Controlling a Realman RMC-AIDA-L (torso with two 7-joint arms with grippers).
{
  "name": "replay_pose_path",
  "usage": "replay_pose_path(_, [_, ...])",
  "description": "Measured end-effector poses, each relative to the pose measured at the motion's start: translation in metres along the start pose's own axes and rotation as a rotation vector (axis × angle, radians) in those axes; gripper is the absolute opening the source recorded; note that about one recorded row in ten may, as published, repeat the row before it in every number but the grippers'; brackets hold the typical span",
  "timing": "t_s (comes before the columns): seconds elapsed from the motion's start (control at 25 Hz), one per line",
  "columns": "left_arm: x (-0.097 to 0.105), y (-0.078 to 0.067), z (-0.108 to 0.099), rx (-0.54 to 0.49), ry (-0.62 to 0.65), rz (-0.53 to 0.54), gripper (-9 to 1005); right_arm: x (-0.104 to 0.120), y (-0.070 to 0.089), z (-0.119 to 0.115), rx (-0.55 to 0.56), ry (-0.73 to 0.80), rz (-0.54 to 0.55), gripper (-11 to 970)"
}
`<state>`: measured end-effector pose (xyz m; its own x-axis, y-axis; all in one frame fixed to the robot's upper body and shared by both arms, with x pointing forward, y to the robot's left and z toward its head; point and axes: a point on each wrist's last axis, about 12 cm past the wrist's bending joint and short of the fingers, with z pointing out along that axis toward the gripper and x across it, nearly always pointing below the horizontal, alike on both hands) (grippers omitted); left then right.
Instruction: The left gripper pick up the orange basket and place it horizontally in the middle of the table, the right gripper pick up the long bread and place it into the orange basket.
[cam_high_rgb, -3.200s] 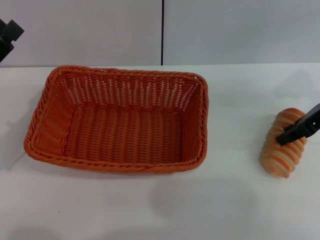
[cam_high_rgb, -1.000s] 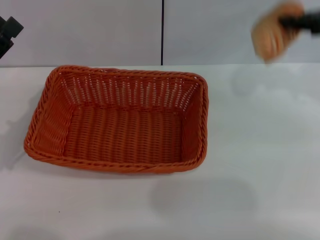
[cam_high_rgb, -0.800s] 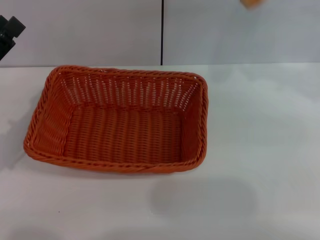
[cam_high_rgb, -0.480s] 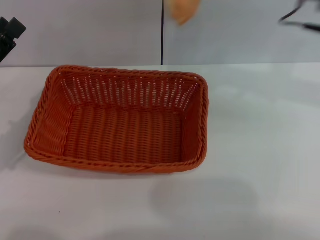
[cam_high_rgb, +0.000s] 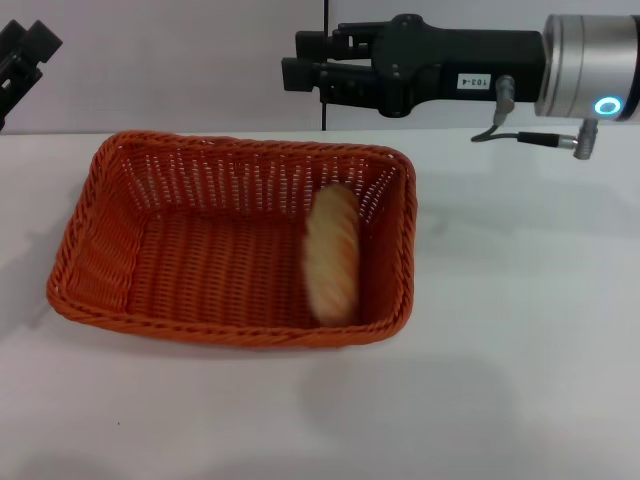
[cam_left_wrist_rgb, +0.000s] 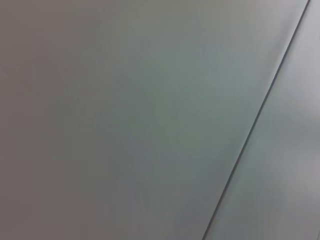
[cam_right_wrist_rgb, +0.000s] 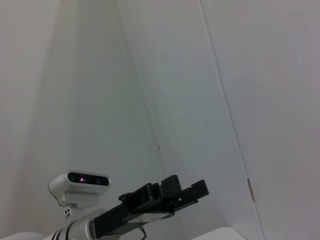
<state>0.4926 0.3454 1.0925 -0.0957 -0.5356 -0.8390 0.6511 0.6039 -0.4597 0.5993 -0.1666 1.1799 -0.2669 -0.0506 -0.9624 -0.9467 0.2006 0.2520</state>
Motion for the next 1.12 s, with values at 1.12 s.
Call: replay_pose_path(1.12, [0.035, -0.016, -0.027, -0.325, -0.357, 0.47, 766, 0.13, 0.018, -0.226, 1.137, -0.743, -0.099, 536])
